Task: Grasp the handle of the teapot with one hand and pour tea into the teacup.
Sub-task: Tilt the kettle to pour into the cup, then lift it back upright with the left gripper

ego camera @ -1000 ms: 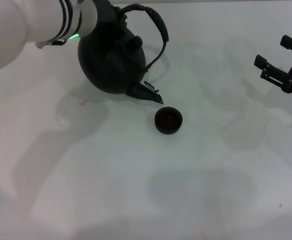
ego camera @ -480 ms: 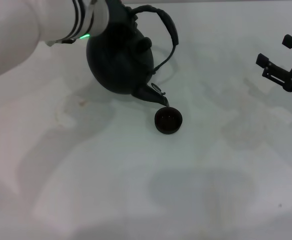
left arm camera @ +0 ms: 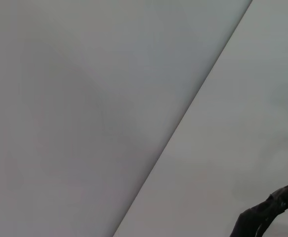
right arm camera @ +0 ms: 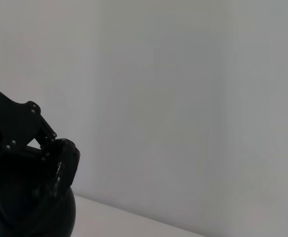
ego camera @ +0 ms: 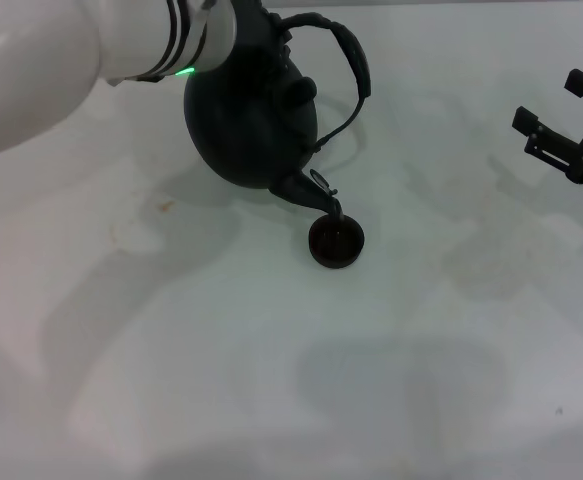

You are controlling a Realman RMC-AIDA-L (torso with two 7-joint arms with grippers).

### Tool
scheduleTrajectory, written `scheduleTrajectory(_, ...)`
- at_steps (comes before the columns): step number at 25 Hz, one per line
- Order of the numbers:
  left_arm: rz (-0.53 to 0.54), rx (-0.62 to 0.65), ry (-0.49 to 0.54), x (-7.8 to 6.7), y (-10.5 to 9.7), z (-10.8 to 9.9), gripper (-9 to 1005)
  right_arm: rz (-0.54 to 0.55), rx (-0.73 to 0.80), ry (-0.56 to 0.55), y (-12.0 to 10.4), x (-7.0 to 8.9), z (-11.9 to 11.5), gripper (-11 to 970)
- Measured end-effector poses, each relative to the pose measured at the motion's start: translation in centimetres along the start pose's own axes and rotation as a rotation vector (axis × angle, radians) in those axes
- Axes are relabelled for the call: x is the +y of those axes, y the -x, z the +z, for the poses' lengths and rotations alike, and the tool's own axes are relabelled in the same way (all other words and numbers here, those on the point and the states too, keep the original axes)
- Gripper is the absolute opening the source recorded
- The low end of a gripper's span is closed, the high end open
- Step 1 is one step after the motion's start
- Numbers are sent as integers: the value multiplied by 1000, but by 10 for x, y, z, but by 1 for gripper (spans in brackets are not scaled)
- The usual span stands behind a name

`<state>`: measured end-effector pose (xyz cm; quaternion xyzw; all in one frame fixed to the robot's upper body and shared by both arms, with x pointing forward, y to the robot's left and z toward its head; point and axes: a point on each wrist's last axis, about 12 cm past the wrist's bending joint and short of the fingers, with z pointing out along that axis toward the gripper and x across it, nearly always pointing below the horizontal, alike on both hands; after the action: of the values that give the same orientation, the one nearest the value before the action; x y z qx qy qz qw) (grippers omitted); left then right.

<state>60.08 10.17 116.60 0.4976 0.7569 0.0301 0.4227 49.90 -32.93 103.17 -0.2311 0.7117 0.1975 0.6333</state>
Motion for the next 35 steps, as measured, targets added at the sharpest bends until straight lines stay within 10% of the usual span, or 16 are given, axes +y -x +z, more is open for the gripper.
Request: scheduleTrajectory(35, 104, 41, -19, 2, 9, 6, 118, -10, 26, -21, -2, -3, 3, 860)
